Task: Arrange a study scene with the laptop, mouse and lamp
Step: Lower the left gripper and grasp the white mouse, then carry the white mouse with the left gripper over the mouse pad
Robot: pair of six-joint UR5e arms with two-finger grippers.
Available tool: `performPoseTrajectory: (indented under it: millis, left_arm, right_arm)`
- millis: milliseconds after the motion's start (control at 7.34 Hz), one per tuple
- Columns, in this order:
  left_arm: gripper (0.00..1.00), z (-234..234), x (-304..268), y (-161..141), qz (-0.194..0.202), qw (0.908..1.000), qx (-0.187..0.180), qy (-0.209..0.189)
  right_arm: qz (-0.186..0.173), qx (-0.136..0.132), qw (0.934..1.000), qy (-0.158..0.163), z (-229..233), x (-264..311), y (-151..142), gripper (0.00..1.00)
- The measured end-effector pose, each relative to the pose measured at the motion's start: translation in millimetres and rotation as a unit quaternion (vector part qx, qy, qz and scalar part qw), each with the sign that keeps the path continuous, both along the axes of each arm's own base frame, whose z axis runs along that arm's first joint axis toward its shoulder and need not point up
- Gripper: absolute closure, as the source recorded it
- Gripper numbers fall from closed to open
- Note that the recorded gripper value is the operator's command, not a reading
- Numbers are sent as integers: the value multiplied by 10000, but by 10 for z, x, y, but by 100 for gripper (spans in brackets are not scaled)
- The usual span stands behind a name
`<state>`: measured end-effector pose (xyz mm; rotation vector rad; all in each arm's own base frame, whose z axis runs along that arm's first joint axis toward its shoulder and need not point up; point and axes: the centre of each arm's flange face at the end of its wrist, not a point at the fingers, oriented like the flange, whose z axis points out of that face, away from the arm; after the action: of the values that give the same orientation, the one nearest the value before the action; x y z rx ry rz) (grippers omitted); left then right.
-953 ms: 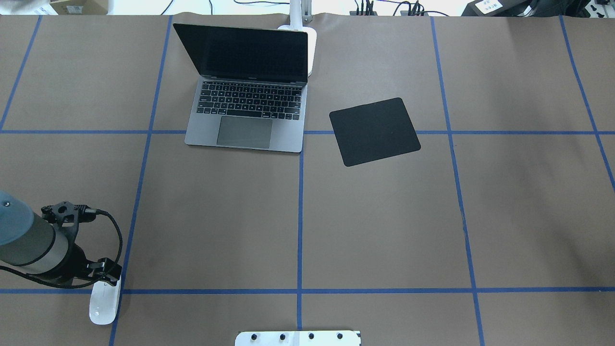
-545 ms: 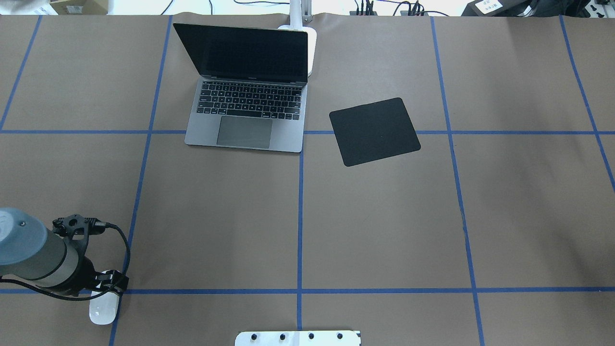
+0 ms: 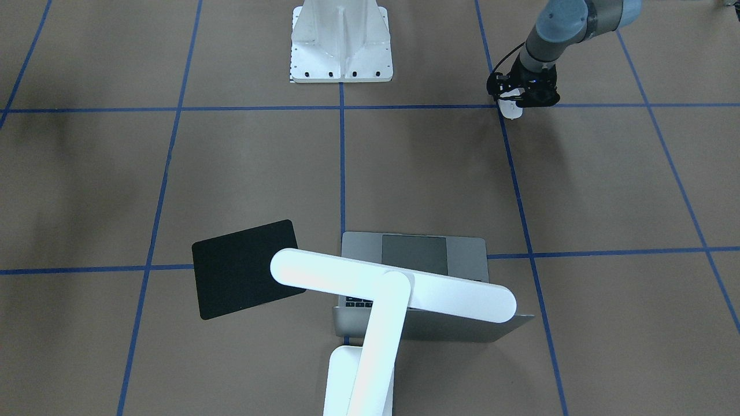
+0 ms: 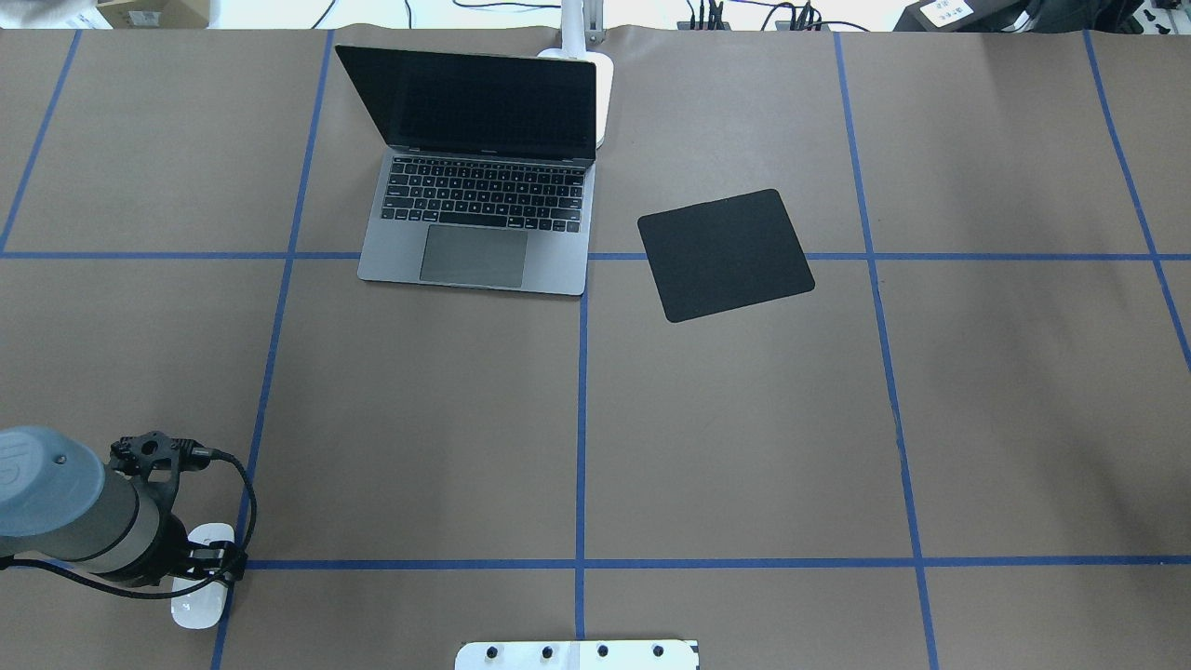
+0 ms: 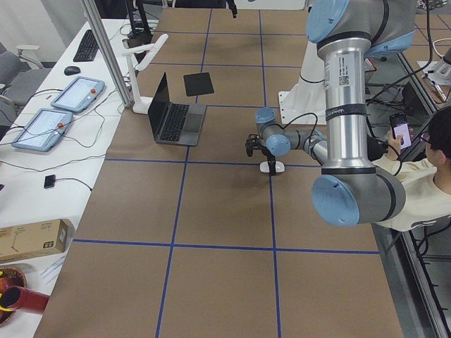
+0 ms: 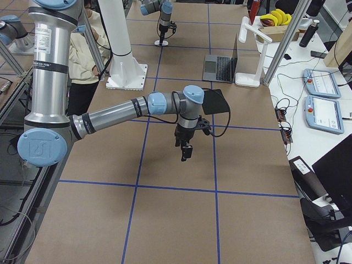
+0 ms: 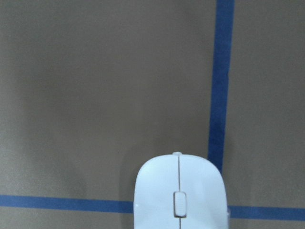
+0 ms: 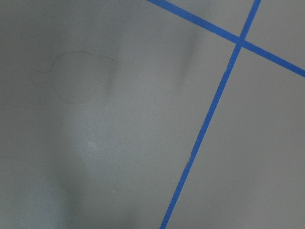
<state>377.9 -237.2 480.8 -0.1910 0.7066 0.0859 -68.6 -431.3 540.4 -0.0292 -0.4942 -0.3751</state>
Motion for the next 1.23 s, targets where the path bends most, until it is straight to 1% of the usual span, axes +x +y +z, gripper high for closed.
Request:
performPoseTrajectory:
  millis: [136, 272, 545, 681, 953, 1226]
  left_arm:
    - [65, 4, 5, 4, -3, 10000, 15, -9]
    - [71, 6, 5, 5, -6, 10000, 21, -11]
    - [72, -23, 12, 6, 4, 10000, 25, 24]
    - [72, -106, -10, 3, 15, 9999, 32, 110]
    - [72, -475, -116, -8, 51, 9988, 2, 493]
    - [72, -912, -156, -236, -157, 9952, 151, 950]
  right_arm:
    - [10, -13, 10000, 5, -6, 6, -6, 0]
    - [22, -41, 10000, 15, -14, 14, -11, 0]
    - [34, -67, 10000, 24, -21, 23, -14, 0]
    - [36, -70, 10000, 26, -22, 24, -18, 0]
    - [40, -94, 9999, 33, -5, 24, -19, 0]
    - [73, -202, 9998, 45, 87, 41, -25, 0]
